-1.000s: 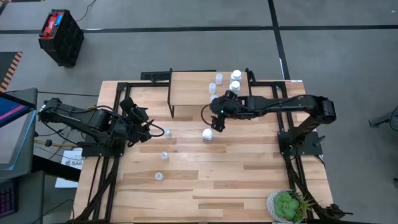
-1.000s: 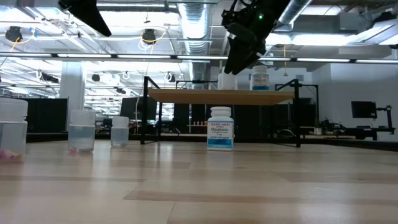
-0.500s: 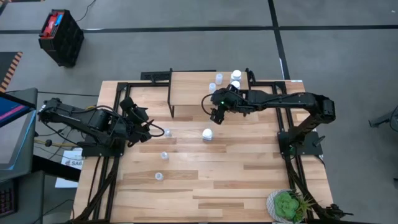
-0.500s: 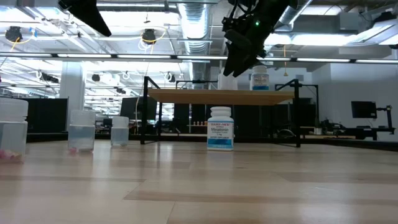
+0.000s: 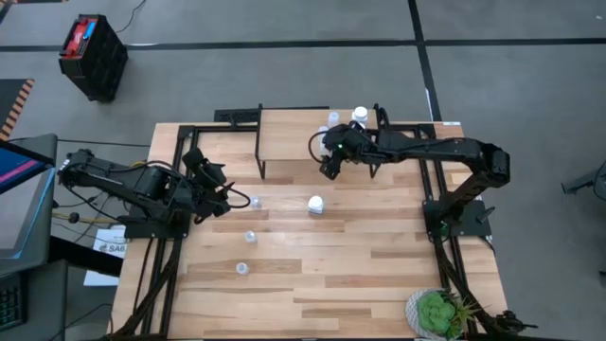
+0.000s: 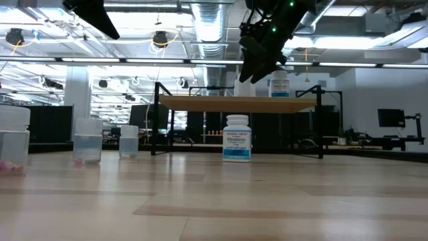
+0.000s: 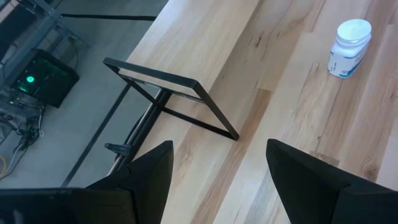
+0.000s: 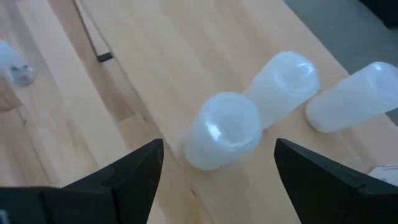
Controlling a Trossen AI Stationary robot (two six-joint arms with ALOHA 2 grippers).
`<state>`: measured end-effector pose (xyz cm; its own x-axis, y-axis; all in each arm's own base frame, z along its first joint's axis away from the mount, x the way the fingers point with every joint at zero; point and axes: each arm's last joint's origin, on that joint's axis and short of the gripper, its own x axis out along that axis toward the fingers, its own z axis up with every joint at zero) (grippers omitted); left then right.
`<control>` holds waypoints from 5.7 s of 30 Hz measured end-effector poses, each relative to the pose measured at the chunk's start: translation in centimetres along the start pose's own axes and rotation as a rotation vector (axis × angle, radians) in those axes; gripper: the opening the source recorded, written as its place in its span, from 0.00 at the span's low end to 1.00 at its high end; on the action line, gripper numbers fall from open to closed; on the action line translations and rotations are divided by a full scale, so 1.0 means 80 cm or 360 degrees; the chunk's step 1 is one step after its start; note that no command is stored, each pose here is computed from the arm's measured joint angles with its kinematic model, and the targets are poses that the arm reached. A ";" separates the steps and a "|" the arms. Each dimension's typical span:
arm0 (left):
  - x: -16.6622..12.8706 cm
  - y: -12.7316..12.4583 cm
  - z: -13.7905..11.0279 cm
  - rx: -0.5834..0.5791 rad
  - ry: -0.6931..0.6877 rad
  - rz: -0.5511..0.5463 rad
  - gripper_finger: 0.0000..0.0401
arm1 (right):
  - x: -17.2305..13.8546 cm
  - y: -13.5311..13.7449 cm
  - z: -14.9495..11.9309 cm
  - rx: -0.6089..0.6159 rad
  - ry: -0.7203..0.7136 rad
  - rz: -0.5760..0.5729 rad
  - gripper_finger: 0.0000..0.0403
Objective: Pick and place medicine bottles onto shelf by color
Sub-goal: Adjust the small white pill bottle on the shelf, then put the large white pill bottle on the shelf aligned with the other large pill bottles
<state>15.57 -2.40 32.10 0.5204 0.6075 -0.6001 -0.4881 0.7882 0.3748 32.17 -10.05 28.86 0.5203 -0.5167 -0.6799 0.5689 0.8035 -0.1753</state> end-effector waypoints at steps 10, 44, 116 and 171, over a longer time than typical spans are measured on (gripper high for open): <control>0.000 0.000 0.000 -0.0006 0.0002 0.0001 0.61 | 0.006 -0.019 0.001 0.0050 0.0015 -0.0057 0.82; 0.000 0.000 0.000 -0.0016 0.0003 0.0001 0.61 | -0.027 0.055 -0.035 -0.0039 0.0301 0.0167 0.82; 0.000 -0.001 -0.001 -0.0021 0.0022 -0.0039 0.61 | -0.008 0.105 -0.050 -0.0312 0.0414 0.0363 0.42; 0.000 -0.001 -0.001 -0.0024 0.0020 -0.0037 0.61 | -0.080 -0.087 -0.014 -0.0469 0.0242 0.0135 0.62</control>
<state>15.58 -2.45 32.03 0.5228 0.5879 -0.6173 -0.4864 0.8004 0.3503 24.19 -11.97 33.67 0.4444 -0.4122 -0.7953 0.3074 0.9041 -0.2967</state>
